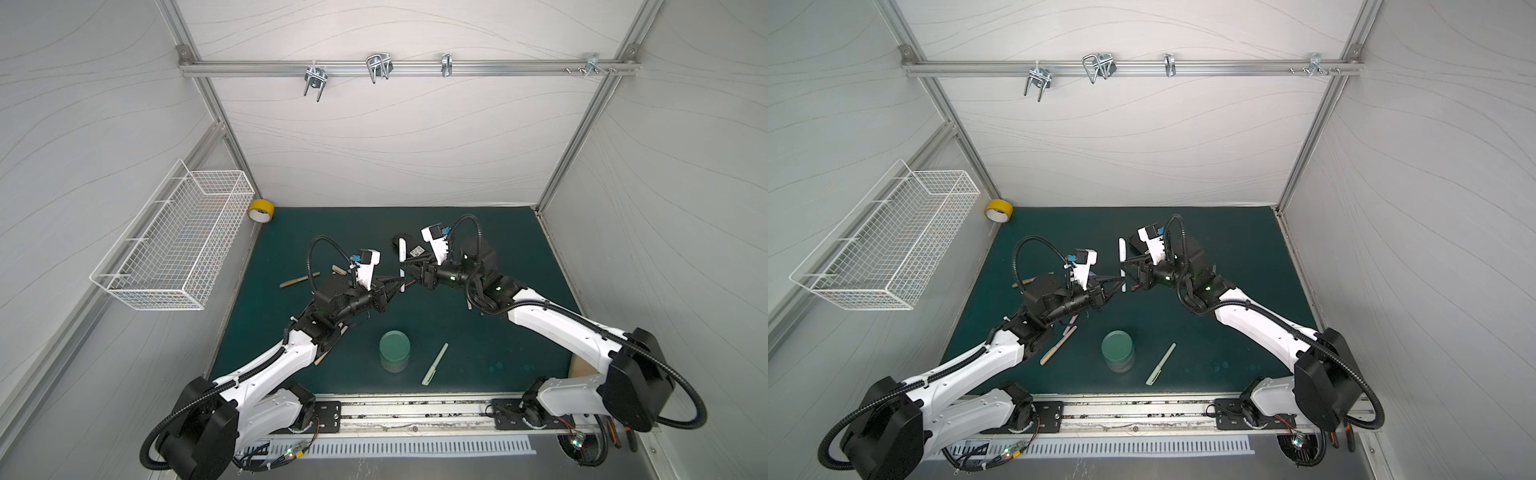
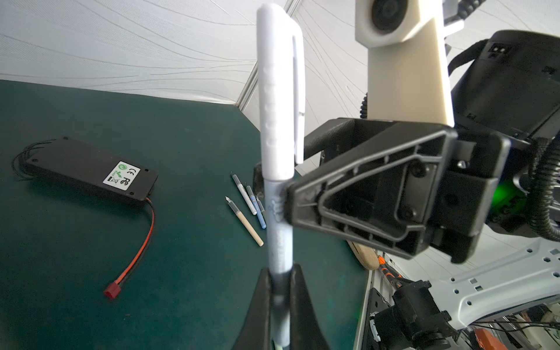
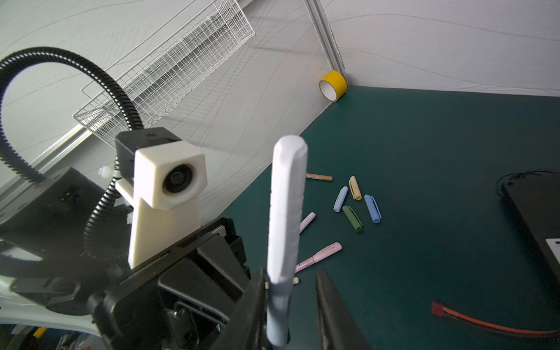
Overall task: Open the pen caps
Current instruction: 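Raise the white pen upright toward the center while the right gripper approaches, then close the right gripper on the white cap while the left holds the body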
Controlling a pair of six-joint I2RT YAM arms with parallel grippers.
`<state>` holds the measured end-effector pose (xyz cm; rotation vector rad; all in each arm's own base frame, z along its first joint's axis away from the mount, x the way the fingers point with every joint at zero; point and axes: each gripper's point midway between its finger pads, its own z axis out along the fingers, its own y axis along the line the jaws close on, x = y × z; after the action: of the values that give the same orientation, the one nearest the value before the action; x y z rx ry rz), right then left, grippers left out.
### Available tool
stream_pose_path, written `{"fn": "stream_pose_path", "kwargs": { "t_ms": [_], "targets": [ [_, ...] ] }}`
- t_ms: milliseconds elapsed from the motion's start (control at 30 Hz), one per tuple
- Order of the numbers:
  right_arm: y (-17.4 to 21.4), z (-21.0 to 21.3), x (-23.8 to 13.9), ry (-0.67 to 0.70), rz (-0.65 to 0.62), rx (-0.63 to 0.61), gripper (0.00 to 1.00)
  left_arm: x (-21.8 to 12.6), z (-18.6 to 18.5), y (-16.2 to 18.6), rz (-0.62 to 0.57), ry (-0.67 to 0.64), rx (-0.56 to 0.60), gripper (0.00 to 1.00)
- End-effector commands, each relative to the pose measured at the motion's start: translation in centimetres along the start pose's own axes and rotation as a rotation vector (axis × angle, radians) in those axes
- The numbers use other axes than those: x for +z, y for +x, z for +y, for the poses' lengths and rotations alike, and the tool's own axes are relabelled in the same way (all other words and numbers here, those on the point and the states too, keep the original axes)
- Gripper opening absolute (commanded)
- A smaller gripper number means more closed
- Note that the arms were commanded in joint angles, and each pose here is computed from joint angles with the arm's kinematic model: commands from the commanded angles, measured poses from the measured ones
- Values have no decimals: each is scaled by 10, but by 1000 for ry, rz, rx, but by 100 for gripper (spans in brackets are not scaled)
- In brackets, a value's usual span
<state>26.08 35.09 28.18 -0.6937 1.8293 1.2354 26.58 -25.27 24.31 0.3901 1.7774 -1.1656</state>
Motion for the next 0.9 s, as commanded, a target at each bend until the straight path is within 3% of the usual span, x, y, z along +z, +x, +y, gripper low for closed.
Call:
{"fn": "stream_pose_path", "kwargs": {
  "t_ms": [0,67,167,267,367,533,733,867],
  "targets": [
    [0,5,5,-17,8,2,21,0,-14,-12,-47,55,51,1],
    [1,7,6,-28,13,2,13,0,-13,-13,-46,46,47,4],
    [-2,10,2,-35,5,-16,1,0,-10,-12,-42,32,43,19],
    [-7,7,-6,21,7,-52,0,-2,-8,-13,-50,15,43,37],
    [-6,-4,-20,115,33,-102,0,-6,-10,-15,-65,10,40,46],
    [16,-18,-43,190,89,-198,0,-9,-13,-19,-77,15,36,52],
    [54,4,-50,20,199,-235,0,-9,-25,-18,-69,86,55,54],
    [66,9,-52,-30,200,-245,0,-7,-36,-16,-52,155,65,54]
  ]
}}
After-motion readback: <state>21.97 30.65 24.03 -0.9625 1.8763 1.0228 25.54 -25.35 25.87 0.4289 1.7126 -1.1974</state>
